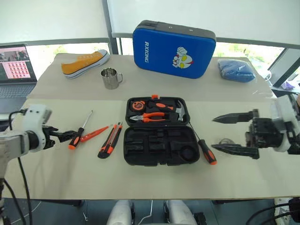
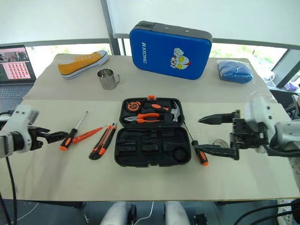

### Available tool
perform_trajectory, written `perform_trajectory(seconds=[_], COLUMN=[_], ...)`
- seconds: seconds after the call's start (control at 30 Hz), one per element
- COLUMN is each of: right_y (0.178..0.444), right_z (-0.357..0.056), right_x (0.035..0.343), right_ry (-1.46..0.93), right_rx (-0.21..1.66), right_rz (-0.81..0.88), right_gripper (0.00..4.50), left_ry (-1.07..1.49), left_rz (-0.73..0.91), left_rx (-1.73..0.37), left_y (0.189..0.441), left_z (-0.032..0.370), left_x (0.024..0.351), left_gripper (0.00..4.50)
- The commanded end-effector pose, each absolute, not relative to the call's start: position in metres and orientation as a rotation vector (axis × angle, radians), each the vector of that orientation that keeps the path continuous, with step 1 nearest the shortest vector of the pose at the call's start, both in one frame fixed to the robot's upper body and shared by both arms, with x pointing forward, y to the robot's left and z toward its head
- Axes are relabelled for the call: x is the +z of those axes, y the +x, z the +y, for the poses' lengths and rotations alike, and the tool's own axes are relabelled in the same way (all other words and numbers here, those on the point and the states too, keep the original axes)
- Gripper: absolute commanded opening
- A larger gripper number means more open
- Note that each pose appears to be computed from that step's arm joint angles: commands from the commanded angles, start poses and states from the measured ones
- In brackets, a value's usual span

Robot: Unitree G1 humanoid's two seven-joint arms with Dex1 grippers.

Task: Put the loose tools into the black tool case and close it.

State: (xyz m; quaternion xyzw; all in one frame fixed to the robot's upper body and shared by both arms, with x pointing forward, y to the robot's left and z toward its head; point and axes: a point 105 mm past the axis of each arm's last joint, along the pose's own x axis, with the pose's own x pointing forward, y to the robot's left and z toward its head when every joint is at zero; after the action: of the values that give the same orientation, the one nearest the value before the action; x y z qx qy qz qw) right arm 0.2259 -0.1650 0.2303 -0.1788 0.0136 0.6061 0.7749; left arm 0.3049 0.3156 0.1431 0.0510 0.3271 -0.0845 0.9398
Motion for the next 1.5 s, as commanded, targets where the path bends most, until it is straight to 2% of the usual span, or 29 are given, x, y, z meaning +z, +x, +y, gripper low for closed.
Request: perform_trajectory(seconds=[0.03,0.27,0.5,0.8,1.13,1.47,1.5], right_y=[0.214,0.202,0.203,0.201,0.201,0.201,0.202], right_z=[-0.15,-0.132,-0.131,-0.132,-0.128,-0.128,-0.128], right_x=[0.241,0.246,0.245,0.243,0.246,0.246,0.247], right_ry=[-0.365,-0.336,-0.311,-0.295,-0.283,-0.273,-0.274], right_rx=[1.343,1.374,1.364,1.355,1.347,1.32,1.318], right_rz=[-0.023,-0.043,-0.037,-0.031,-0.052,-0.054,-0.06], right_gripper=[4.34,4.34,4.34,4.34,4.34,4.34,4.44], left_ry=[0.162,0.158,0.168,0.132,0.147,0.171,0.167], left_rz=[0.677,0.692,0.679,0.644,0.722,0.762,0.769], left_rx=[-0.125,-0.235,-0.274,-0.243,-0.287,-0.27,-0.269], left_y=[0.318,0.328,0.338,0.344,0.346,0.341,0.34], left_z=[0.327,0.309,0.294,0.297,0.275,0.28,0.28], left_x=[0.141,0.129,0.13,0.157,0.137,0.126,0.123], left_gripper=[4.37,4.37,4.37,4.37,4.37,4.37,4.14])
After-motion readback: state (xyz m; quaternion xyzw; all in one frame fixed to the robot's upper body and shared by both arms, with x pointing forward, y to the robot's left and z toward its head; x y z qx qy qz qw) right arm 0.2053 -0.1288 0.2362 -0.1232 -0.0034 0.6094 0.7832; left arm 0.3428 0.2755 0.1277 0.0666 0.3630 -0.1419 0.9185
